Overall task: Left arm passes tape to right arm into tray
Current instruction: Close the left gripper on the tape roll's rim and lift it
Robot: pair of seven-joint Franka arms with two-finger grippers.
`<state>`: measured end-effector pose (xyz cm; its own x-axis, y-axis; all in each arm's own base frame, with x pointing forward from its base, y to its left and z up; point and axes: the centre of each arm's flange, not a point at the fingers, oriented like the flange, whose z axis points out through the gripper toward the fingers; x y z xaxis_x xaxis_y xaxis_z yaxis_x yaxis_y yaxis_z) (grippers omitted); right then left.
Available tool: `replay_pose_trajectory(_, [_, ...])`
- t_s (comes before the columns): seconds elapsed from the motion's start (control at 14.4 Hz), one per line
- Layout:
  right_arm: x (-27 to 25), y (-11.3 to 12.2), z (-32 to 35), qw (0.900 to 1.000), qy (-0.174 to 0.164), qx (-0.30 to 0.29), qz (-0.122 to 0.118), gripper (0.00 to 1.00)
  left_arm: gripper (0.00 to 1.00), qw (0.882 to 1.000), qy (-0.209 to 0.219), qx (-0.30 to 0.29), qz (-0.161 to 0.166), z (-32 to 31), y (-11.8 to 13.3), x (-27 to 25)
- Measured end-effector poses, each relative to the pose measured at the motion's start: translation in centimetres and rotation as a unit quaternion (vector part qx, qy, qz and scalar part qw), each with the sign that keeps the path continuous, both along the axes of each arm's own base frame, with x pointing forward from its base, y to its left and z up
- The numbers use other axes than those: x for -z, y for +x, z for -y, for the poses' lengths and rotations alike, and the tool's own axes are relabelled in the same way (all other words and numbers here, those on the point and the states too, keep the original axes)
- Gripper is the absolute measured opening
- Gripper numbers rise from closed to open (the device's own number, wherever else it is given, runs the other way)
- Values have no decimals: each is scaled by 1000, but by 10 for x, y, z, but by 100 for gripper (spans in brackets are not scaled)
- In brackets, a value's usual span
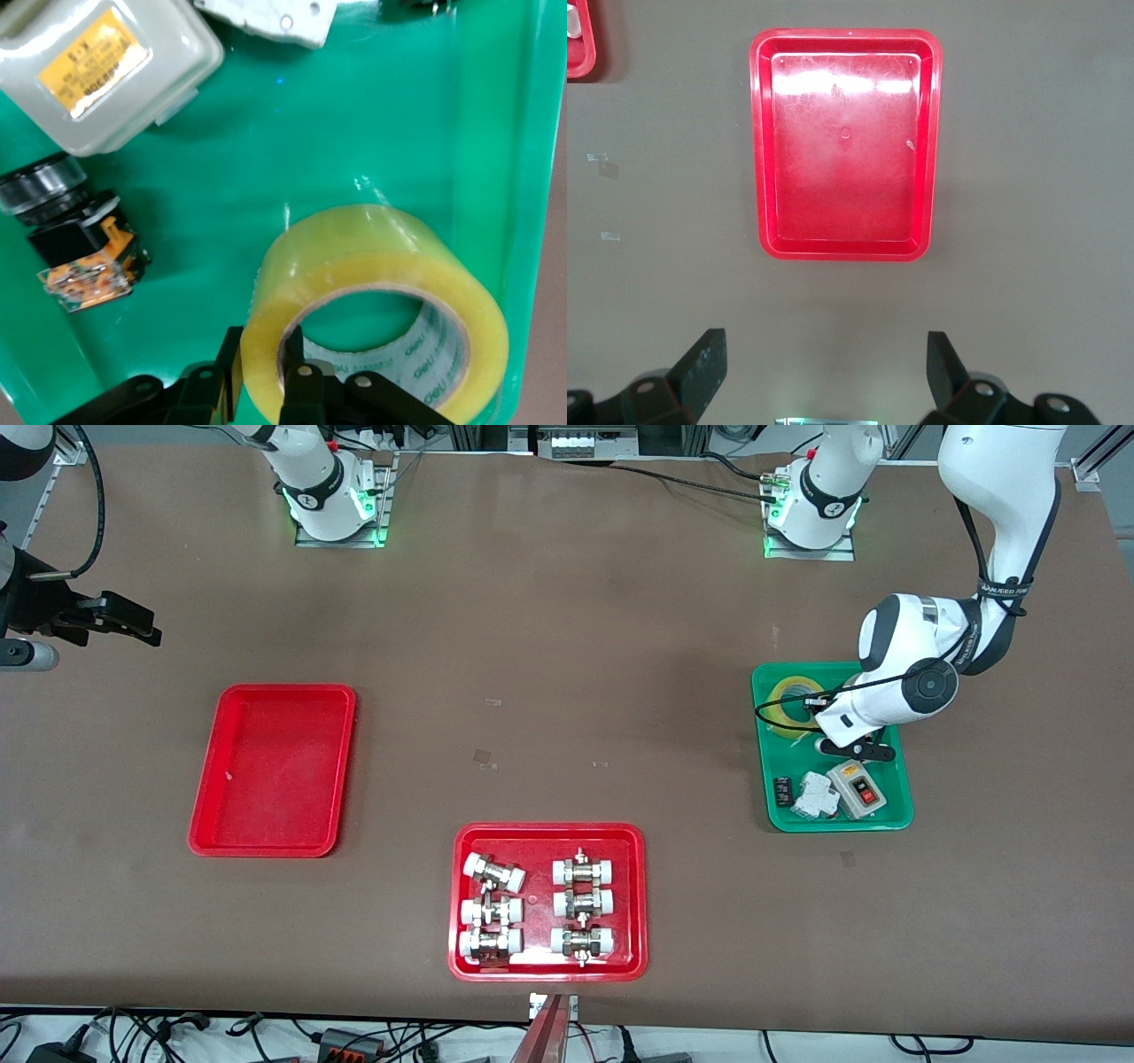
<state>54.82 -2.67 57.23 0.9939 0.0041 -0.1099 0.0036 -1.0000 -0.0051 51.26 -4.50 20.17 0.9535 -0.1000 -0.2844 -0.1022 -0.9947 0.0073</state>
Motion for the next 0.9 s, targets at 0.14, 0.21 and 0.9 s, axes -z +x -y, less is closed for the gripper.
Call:
replay_pose_trajectory(0.14, [1, 0, 0, 1000, 0, 0, -2, 100, 22, 1000, 0, 0, 0, 0, 0, 0])
replay_pose_trajectory(0.21, [1, -1, 0, 1000, 0, 0, -4, 100, 22, 1000, 0, 0, 0, 1, 0, 0])
replay_pose_trajectory(0.9, [3, -2, -11, 1000, 3, -9, -14, 100, 22, 998, 5, 60, 18, 65, 22, -196])
